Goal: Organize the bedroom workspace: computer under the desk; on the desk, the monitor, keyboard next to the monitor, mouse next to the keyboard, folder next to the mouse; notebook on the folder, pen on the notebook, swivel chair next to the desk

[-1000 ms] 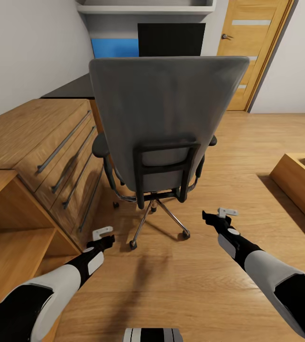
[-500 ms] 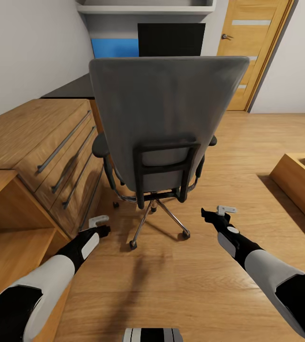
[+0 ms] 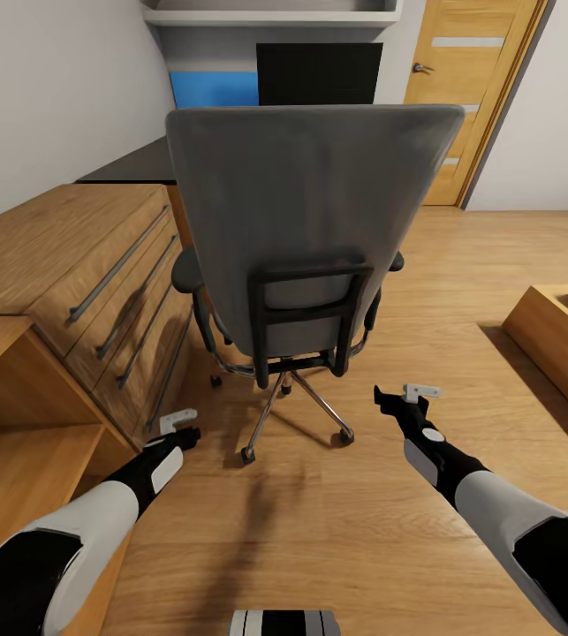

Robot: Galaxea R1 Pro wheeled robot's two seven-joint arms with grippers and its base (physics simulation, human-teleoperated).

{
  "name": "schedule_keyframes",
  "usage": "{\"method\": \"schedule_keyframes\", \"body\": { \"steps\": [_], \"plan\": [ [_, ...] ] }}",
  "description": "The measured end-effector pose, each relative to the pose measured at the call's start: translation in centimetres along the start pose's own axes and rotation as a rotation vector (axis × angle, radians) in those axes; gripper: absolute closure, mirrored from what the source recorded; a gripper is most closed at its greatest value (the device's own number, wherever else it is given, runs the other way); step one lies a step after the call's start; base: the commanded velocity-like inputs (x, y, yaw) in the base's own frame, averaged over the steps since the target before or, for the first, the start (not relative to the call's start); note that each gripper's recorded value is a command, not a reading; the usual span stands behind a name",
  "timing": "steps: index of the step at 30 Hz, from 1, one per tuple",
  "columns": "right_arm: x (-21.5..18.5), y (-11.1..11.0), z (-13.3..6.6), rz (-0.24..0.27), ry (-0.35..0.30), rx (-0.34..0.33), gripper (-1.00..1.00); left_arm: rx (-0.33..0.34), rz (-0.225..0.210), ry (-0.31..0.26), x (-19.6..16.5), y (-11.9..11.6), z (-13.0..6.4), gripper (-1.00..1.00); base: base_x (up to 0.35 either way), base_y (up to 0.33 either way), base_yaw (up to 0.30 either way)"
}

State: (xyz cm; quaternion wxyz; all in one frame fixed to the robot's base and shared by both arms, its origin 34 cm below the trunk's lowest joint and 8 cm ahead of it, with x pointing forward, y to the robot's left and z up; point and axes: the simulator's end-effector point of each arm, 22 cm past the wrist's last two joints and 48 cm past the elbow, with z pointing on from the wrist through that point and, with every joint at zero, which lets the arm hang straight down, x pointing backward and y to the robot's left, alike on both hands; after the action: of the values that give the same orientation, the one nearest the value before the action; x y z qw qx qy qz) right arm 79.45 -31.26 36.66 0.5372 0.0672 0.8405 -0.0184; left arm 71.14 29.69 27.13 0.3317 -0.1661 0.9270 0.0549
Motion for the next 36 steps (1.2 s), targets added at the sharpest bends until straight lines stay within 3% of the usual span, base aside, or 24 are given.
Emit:
{"method": "schedule_keyframes", "body": {
  "steps": [5,19,25,30,33,36],
  "plan": [
    [-0.6,0.2,-0.2,-0.005,-0.043,-0.006,-1.00,-0.017,0.007,0.020,1.2,0.8,0.1,-1.00,0.000,0.000,0.000],
    [-1.8,2.3,-0.8,-0.048,-0.139,-0.046,-1.00,-0.016,-0.026,-0.122,0.8,-0.3,-0.3,-1.00,0.000,0.000,0.000],
    [-3.0,2.4,-1.1,-0.045,-0.199,-0.042,-1.00,-0.016,-0.032,-0.151,0.5,-0.6,-0.5,-1.00,0.000,0.000,0.000],
    [-3.0,1.9,-1.1,-0.043,-0.209,-0.013,-1.00,0.009,-0.033,-0.139,0.7,-2.5,-0.8,-1.00,0.000,0.000,0.000],
    [-2.8,3.3,-1.3,-0.024,-0.207,-0.010,-1.00,0.039,-0.022,-0.062,1.4,-4.3,-1.0,-1.00,0.000,0.000,0.000],
    [-2.8,3.8,-1.3,-0.015,-0.209,-0.011,-1.00,0.050,-0.022,-0.051,1.4,-4.8,-1.0,-1.00,0.000,0.000,0.000]
  ]
}}
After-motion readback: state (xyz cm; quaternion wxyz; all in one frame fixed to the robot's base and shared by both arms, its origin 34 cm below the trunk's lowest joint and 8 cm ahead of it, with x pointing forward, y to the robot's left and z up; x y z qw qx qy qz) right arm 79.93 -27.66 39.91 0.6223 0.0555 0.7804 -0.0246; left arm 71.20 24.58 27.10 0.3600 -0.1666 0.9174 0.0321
